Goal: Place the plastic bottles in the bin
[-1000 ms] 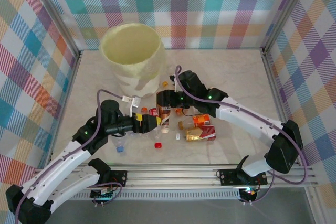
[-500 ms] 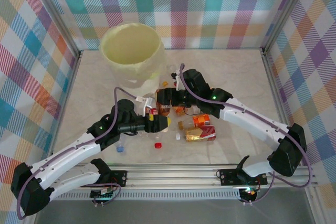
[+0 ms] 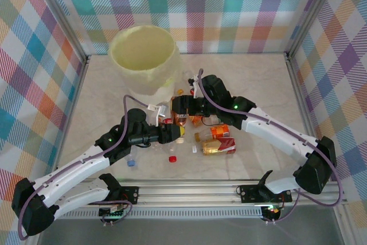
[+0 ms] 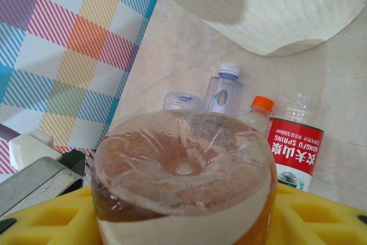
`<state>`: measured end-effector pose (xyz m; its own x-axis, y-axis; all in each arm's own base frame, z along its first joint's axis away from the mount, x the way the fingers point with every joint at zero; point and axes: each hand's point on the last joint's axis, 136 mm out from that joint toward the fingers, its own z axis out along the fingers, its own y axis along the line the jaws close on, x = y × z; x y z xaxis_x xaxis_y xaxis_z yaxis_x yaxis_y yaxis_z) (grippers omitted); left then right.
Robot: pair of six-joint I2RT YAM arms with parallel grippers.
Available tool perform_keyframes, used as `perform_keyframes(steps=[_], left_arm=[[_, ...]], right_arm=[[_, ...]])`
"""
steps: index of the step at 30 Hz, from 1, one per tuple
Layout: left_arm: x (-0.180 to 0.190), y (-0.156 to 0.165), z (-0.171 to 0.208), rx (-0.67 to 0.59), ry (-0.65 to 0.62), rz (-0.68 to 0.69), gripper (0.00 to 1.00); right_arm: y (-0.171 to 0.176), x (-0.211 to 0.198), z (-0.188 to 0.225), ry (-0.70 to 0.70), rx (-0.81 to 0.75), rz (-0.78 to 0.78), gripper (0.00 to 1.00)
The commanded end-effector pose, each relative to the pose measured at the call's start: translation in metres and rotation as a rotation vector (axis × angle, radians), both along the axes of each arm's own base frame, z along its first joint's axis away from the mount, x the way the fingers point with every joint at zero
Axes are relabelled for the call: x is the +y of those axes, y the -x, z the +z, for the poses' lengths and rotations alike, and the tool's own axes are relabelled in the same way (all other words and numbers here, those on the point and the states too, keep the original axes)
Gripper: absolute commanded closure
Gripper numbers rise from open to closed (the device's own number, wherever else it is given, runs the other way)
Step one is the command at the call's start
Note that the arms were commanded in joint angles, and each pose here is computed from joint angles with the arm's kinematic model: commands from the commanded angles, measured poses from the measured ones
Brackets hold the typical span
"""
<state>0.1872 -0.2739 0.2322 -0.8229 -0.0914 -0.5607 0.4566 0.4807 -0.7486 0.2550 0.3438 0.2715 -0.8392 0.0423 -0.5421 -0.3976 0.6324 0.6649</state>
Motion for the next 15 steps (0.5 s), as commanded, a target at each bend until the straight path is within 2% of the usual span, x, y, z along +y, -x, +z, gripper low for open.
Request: perform_keyframes(steps=[1,5,11,15], left_arm=[[-0.003,0.001,0.022,-0.057,0.049,-0.008,0.65],[0.001,-0.001,0.024,-0.058,0.020,0.013,0.68],[0.018,-0.005,0.022,-0.052,-0.083,0.078,0.74],[0.031,-0.009,0.025,-0.035,-0.130,0.114,0.73]], right_arm=[[0.000,-0.002,0.020,-0.049,-0.023,-0.008,0.41],[-0.001,-0.004,0.019,-0.054,-0.006,-0.011,0.33],[-0.005,-0.017,0.025,-0.065,0.004,-0.030,0.00],[-0.006,-0.031,0.035,-0.073,-0.008,-0.052,0.00]])
